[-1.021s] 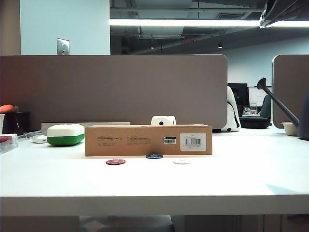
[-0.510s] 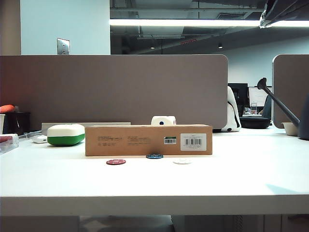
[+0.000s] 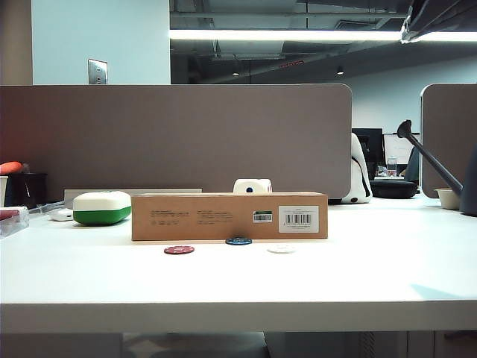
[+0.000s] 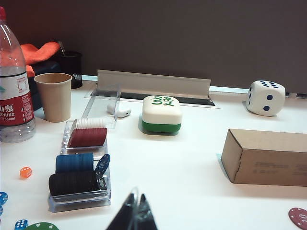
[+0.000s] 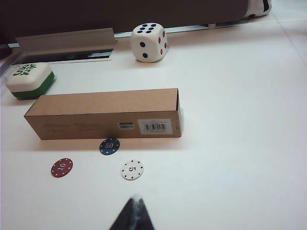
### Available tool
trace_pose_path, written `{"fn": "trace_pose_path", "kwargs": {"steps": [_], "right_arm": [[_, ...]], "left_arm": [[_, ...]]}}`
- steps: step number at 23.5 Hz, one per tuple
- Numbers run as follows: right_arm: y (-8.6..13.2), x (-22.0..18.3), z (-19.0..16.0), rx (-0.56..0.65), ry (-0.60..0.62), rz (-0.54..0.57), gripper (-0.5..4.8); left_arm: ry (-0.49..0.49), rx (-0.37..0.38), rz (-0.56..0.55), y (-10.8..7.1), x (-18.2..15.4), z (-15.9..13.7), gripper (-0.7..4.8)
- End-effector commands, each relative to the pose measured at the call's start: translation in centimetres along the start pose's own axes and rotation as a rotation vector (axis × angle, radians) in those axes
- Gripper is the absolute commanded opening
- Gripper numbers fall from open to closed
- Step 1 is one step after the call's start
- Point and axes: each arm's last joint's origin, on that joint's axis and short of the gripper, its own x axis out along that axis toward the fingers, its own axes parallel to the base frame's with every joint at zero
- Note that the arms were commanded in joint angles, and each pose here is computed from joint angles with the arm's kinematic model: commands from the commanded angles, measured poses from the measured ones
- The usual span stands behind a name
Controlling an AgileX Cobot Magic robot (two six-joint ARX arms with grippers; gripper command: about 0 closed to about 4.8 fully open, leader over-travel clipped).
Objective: Push the chip with the highest value in the row forward next to the rectangular box.
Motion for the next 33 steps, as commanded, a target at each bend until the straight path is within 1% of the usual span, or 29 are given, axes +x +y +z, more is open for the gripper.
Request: {"fn": "trace_pose_path", "kwargs": {"steps": [1,7,9,10,13,14,15,17,19,20,22,24,27,28,29,33], "right_arm": [[0.1,0.0,0.2,0.012,-0.008,0.003,-0.05],[0.1,0.0,0.2,0.006,-0.008,0.002,-0.05],[-0.1,-0.2,0.1,-0.069,-0.005,-0.004,-0.05],[-0.7,-0.5,0.2,-0.104,0.002,-0.012,-0.05],[-1.9,-1.7,0.8,-0.072,-0.013,0.02,-0.05],[-2.6,-2.2,1.1,-0.057,-0.028,0.014,-0.05],[-3.4,-2.7,1.3,-0.06,-0.045,-0.005,-0.05],[-5.4,-3.6,1.6,-0.026,-0.082,-0.069,-0.05],[-6.9,-4.4,1.4,0.015,-0.13,-0.131,-0.05],[-7.9,-4.8,0.9,0.007,-0.163,-0.167,-0.05],[-8.8,-4.8,-0.3,-0.023,-0.174,-0.197,-0.05],[-9.4,-4.3,-1.7,-0.021,-0.182,-0.246,-0.05],[-9.9,-3.3,-3.3,-0.036,-0.207,-0.282,-0.05],[-10.0,-2.9,-3.8,-0.05,-0.214,-0.272,-0.05],[-10.2,-2.4,-4.6,-0.084,-0.225,-0.232,-0.05],[-10.3,-1.3,-5.8,-0.159,-0.248,-0.093,-0.05]], "left_arm": [[-0.021,0.005,-0.008,0.0,0.0,0.3,-0.05],[-0.021,0.005,-0.008,0.0,0.0,0.3,-0.05],[-0.021,0.005,-0.008,0.0,0.0,0.3,-0.05],[-0.021,0.005,-0.008,0.0,0.0,0.3,-0.05],[-0.021,0.005,-0.007,0.0,0.0,0.3,-0.05],[-0.021,0.005,-0.008,0.0,0.0,0.3,-0.05],[-0.021,0.005,-0.008,0.0,0.0,0.3,-0.05],[-0.02,0.005,-0.005,0.0,0.0,0.3,-0.05],[-0.019,0.005,-0.007,0.0,0.0,0.3,-0.05],[-0.019,0.005,-0.007,0.0,0.0,0.3,-0.05],[-0.019,0.005,-0.007,0.0,0.0,0.3,-0.05],[-0.019,0.005,-0.007,0.0,0.0,0.3,-0.05],[-0.019,0.005,-0.007,0.0,0.0,0.3,-0.05],[-0.019,0.005,-0.007,0.0,0.0,0.3,-0.05],[-0.018,0.005,-0.007,0.0,0.0,0.3,-0.05],[-0.018,0.005,-0.007,0.0,0.0,0.3,-0.05]]}}
